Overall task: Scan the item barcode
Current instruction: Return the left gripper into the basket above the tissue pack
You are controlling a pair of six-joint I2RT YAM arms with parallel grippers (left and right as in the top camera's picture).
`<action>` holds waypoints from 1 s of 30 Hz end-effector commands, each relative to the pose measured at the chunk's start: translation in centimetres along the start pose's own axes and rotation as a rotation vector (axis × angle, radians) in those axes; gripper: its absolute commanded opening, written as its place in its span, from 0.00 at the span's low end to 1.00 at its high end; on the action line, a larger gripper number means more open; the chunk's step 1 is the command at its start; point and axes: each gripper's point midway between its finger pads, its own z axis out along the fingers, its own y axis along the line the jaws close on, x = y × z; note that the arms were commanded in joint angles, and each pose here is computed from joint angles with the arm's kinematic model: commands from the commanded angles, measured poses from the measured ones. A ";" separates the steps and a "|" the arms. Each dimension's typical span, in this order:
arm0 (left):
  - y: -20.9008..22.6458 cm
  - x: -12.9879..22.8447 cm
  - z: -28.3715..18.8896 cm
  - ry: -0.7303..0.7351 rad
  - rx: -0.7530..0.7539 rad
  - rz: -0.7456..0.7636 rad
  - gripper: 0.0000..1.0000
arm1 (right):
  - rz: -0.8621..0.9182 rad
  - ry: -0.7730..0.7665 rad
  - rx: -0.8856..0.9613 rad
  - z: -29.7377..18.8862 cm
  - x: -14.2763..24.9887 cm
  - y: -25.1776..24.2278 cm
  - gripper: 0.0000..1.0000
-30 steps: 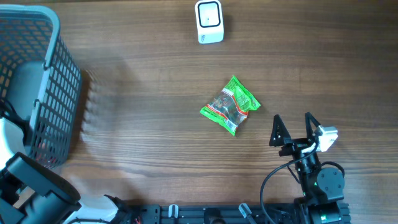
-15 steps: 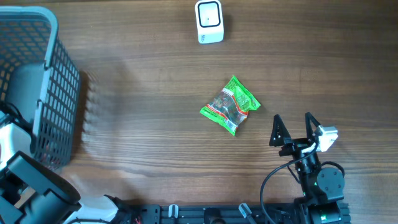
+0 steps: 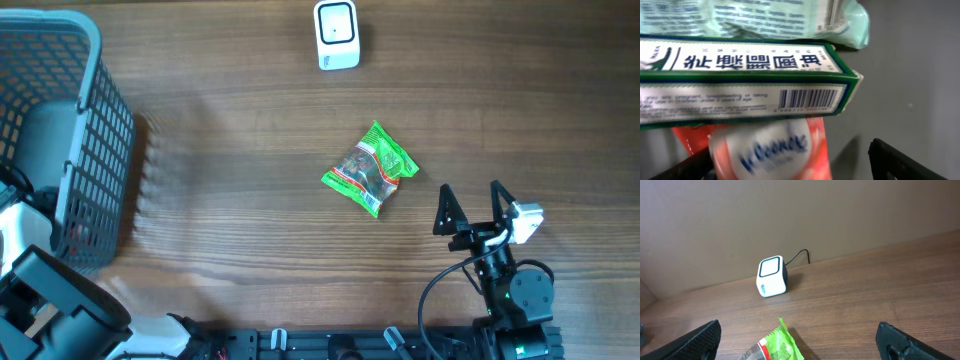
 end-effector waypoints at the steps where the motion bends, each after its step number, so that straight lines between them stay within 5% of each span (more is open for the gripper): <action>1: 0.0 3.0 1.0 0.099 0.034 -0.002 0.78 | 0.000 -0.011 0.009 0.0 -0.2 -0.2 1.00; 14: -0.3 3.7 1.1 0.123 0.066 -0.003 0.88 | 0.000 -0.011 0.009 0.0 -0.2 -0.2 1.00; 18: -1.8 1.5 -1.5 0.090 0.103 -0.003 1.00 | 0.000 -0.011 0.009 0.0 -0.2 -0.2 1.00; 25: -2.8 -0.3 -5.8 0.015 0.158 -0.005 1.00 | 0.001 -0.011 0.009 0.0 -0.2 -0.2 1.00; 30: -0.7 0.9 -5.0 0.055 0.055 -0.004 1.00 | 0.001 -0.011 0.009 0.0 -0.2 -0.2 1.00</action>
